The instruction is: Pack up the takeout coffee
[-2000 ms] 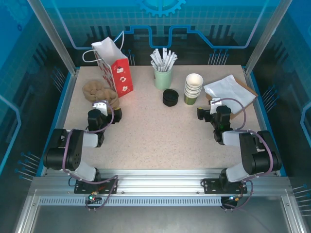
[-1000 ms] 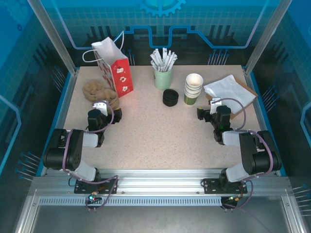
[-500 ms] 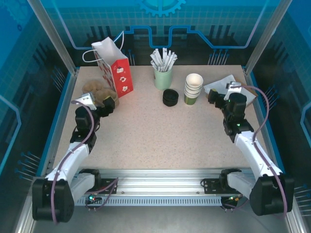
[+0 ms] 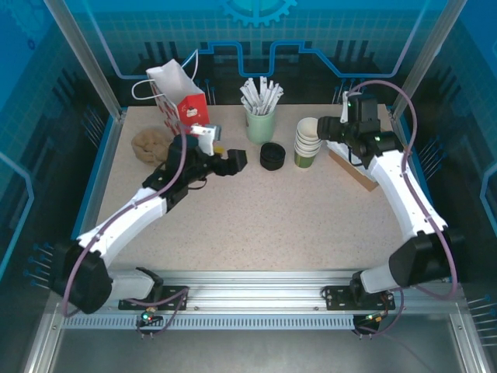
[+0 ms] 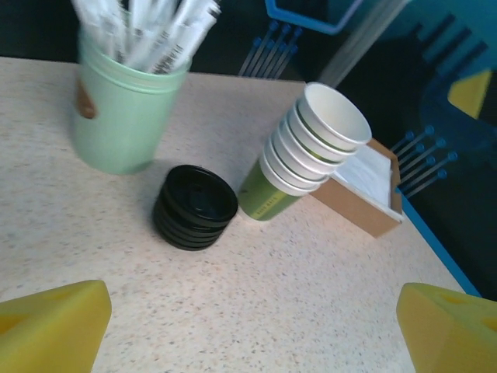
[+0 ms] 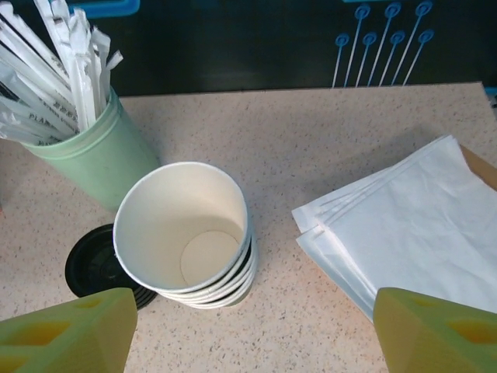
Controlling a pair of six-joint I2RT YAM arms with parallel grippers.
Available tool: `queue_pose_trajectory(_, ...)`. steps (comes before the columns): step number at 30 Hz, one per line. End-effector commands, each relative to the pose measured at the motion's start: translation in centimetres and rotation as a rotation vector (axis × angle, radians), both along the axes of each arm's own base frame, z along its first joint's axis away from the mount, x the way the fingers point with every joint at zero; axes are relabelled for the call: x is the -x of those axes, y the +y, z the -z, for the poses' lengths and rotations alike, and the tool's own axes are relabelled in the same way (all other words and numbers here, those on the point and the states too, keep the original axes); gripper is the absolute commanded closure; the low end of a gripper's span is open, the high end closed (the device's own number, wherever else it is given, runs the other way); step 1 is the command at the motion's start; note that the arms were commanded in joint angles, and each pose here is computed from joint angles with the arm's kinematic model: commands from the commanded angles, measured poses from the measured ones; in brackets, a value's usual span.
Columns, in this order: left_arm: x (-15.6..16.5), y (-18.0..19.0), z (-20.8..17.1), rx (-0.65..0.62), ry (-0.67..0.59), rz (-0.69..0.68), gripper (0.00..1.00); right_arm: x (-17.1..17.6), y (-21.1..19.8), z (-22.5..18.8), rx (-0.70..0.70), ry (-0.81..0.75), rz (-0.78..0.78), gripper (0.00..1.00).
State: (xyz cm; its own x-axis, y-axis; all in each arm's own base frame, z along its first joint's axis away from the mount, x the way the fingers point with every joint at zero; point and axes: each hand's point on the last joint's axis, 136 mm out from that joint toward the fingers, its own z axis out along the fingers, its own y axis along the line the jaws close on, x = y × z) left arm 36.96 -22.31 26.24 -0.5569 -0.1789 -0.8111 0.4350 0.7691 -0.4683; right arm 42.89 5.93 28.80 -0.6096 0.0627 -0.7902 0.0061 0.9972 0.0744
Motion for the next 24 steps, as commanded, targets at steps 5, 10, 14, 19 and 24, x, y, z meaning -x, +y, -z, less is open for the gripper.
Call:
queue_pose_trajectory(5, -0.5, -5.8, -0.8, -0.044, -0.006, 0.152, 0.04, -1.2, 0.4, 3.1, 0.017, 0.189, -0.008, 0.23)
queue_pose_trajectory(10, -1.1, -7.6, -0.4, -0.070, -0.004, 0.178, 0.05, -2.9, 0.4, 4.4, 0.003, 0.229, -0.003, 0.34)
queue_pose_trajectory(14, -1.3, -8.4, 0.1, -0.083, 0.003, 0.189, 0.07, -4.0, 0.8, 5.4, -0.004, 0.258, -0.014, 0.49)
queue_pose_trajectory(19, -1.3, -8.6, 0.0, -0.095, -0.004, 0.192, 0.08, -5.0, 1.2, 6.4, -0.017, 0.277, -0.028, 0.62)
queue_pose_trajectory(24, -1.3, -8.6, 0.3, -0.106, -0.003, 0.191, 0.07, -5.6, 1.3, 6.9, -0.025, 0.286, -0.031, 0.69)
